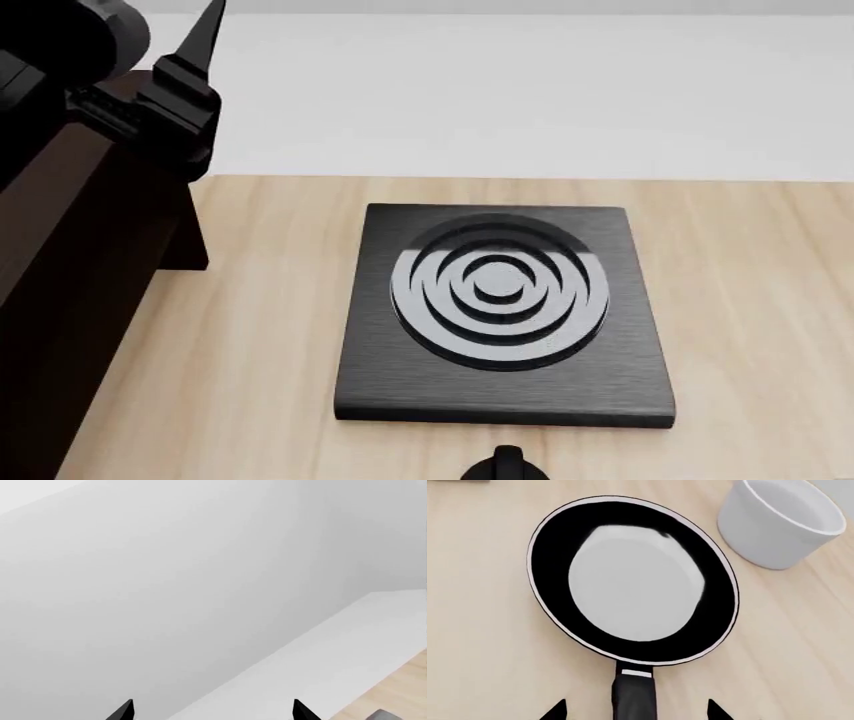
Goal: Put the frying pan under the cabinet shelf.
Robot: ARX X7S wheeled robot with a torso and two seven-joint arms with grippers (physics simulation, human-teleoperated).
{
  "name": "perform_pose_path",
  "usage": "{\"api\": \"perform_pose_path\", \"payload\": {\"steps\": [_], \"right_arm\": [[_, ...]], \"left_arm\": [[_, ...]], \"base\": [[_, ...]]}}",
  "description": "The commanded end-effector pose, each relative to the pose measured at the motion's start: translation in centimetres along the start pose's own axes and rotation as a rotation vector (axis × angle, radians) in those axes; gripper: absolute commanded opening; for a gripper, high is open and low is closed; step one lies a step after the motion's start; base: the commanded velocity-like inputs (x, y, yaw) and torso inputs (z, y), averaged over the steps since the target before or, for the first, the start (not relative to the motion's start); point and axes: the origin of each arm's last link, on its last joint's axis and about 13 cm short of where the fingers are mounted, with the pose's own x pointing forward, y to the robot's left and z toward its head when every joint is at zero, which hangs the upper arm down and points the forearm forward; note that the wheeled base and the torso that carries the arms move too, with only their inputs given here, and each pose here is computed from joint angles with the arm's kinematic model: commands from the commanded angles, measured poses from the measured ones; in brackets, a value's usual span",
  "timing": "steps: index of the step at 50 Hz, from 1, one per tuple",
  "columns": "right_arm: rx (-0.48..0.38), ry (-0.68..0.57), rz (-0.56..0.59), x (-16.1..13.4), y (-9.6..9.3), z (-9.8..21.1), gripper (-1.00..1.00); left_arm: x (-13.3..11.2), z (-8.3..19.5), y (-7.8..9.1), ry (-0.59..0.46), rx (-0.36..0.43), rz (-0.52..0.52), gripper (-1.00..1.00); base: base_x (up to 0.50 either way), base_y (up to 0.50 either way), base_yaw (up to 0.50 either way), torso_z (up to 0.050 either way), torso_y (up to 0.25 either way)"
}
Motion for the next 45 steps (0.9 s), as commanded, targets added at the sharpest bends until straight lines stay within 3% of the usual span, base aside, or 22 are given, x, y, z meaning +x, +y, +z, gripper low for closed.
{"api": "perform_pose_path", "payload": {"steps": [1, 43, 44, 45], "right_arm": [[0.016, 0.034, 0.007, 0.9, 0.1, -0.9, 1.0], [0.062, 0.11, 0.019, 2.5, -0.1, -2.9, 1.0], [0.062, 0.104, 0.019, 2.5, -0.1, -2.8, -1.0], [0.062, 0.1, 0.024, 2.4, -0.1, -2.7, -1.0]], "left_arm": [[0.0, 0.1, -0.1, -0.001, 0.005, -0.005, 1.0], [0.3, 0.7, -0.5, -0.006, 0.013, -0.021, 1.0], [0.3, 0.7, -0.5, -0.006, 0.013, -0.022, 1.0], [0.3, 0.7, -0.5, -0.007, 0.013, -0.021, 1.0]], "base": [[0.0, 0.0, 0.0, 0.0, 0.0], [0.0, 0.0, 0.0, 0.0, 0.0], [0.0, 0.0, 0.0, 0.0, 0.0], [0.0, 0.0, 0.0, 0.0, 0.0]]}}
